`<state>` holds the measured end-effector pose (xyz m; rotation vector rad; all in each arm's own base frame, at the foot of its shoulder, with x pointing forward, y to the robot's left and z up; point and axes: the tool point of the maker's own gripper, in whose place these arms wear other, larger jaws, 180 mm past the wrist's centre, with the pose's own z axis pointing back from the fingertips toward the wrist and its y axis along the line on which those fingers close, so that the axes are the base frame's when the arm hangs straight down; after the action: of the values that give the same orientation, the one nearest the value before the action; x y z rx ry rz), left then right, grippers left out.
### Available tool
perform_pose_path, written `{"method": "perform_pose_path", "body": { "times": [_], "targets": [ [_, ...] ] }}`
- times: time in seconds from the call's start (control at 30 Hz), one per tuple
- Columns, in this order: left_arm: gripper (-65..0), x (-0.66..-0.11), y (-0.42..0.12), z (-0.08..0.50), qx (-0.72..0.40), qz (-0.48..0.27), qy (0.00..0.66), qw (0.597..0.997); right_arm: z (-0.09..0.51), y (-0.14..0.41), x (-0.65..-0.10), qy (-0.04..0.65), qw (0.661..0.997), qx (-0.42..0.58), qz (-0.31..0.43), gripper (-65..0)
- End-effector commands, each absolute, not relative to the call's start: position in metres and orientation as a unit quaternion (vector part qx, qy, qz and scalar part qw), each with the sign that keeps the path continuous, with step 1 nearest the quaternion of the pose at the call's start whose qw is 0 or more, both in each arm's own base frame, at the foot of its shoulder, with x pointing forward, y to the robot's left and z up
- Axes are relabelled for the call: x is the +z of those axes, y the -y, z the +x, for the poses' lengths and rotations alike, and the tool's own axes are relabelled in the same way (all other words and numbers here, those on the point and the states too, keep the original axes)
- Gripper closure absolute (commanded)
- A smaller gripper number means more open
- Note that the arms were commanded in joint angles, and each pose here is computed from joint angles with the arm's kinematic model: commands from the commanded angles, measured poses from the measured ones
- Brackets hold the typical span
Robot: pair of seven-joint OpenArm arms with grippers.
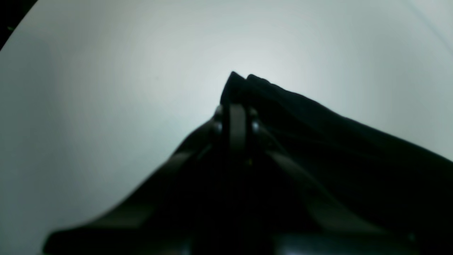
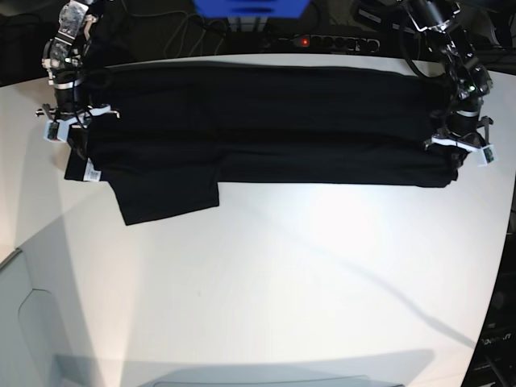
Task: Fold the T-shirt properly
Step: 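Lay the folded hem down beside the collar edge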
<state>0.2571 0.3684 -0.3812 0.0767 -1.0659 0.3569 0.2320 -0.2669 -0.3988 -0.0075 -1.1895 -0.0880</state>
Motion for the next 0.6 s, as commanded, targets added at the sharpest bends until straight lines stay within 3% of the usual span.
{"method": "perform_pose_path", "body": {
  "times": [0.0,0.57],
  "targets": [
    [-0.2,-0.362,-0.380,0.263,0.164,0.047,0.532,0.829,0.234,0.271,-0.386,0.579,0.814,-0.037,-0.006,0.0],
    [-0.2,-0.367,-0.387,0.249,0.194,0.055,0.527,0.826,0.226,0.272,-0.397,0.562,0.826,-0.036,-0.003,-1.2]
  ]
}}
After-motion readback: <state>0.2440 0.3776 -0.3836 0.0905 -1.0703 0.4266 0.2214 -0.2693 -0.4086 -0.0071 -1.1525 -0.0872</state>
